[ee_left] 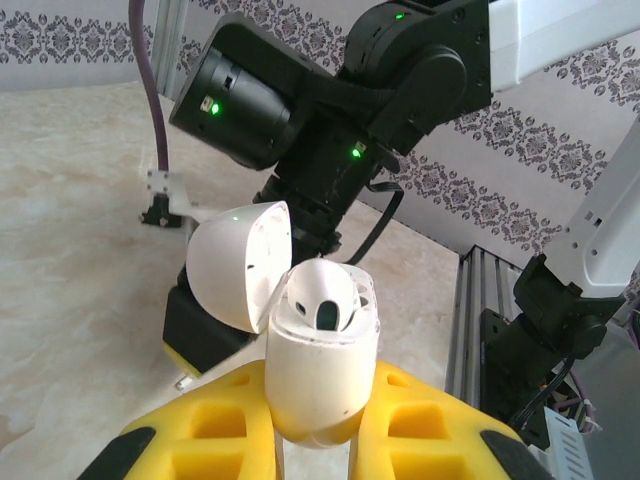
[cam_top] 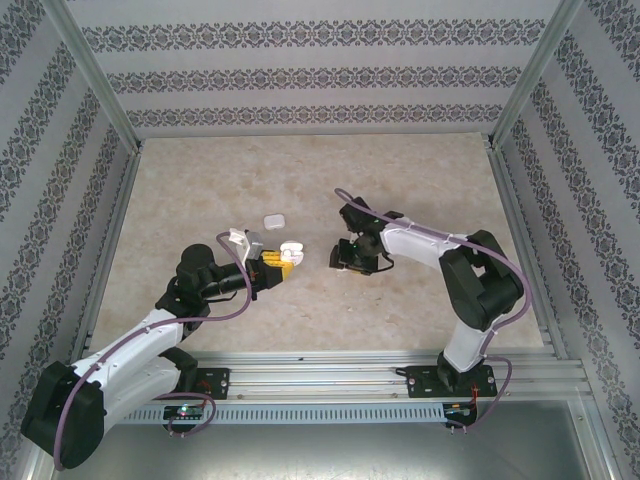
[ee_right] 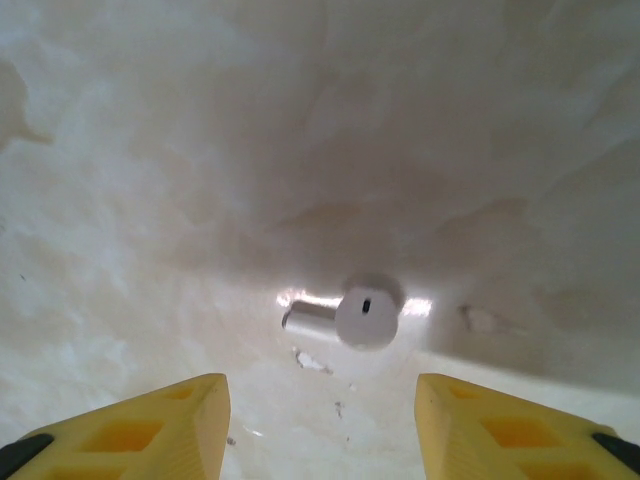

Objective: Insert the wireless bluetooth earbuds into the charging case

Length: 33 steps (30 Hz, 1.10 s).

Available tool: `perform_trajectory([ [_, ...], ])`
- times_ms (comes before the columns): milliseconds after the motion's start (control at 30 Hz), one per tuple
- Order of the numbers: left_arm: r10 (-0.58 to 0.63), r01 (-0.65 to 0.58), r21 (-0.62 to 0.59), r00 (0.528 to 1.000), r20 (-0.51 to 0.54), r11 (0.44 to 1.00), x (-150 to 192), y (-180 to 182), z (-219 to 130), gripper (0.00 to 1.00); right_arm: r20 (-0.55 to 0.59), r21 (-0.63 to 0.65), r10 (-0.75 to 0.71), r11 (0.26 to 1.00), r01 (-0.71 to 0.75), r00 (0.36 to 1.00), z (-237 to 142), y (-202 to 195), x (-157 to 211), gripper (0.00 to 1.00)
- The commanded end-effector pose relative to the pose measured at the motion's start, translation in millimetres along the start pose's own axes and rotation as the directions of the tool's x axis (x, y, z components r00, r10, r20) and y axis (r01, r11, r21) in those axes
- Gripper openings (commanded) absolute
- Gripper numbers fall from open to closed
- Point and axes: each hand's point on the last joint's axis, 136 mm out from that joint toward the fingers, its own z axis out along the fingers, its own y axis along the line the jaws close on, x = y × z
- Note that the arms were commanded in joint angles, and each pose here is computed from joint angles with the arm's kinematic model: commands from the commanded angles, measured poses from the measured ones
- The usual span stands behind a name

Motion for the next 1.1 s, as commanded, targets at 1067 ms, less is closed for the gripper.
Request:
perform_trajectory([
  [1067, 0.058, -0.058, -0.012, 0.998, 0.006, 0.998, -3, -7, -9, 0.00, -0.106, 0.241, -0.241, 0.935, 0.261, 0.965, 17, 6, -22, 0.43],
])
